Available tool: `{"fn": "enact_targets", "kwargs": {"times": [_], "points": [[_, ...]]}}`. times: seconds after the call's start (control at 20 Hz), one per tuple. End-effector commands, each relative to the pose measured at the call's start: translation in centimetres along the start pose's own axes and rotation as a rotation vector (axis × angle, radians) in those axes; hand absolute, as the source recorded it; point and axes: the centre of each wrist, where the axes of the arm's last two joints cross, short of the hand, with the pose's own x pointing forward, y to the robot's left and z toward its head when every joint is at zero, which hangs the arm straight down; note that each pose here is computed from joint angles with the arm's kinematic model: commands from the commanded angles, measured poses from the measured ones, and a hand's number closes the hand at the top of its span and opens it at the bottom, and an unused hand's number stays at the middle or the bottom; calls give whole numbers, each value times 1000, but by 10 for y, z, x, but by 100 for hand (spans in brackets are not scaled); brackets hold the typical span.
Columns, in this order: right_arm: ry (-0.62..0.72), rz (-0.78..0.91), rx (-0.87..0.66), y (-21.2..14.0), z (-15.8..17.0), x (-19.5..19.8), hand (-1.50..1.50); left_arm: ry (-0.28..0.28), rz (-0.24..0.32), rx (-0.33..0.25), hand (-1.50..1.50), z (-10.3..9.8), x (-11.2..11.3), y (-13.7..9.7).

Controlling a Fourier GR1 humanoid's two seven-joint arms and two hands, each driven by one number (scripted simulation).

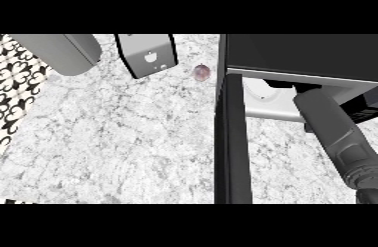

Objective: Pick up the milk, place it into the microwave and close the microwave

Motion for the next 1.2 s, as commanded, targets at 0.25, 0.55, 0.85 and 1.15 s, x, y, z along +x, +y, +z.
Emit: {"fn": "enact_targets", "kwargs": {"times": [0.25,0.55,0.85,1.15], "points": [[-51,-228,91,7,-10,22,-150,4,44,-108,-150,-10,-7,-5],[-21,-426,106,10,-2,16,-150,3,52,-204,-150,-19,-9,-19],[12,-604,139,11,13,0,-150,-7,77,-229,-150,-32,-14,-37],[66,-771,200,32,47,-5,-150,18,136,-289,150,-41,-13,-68]]}}
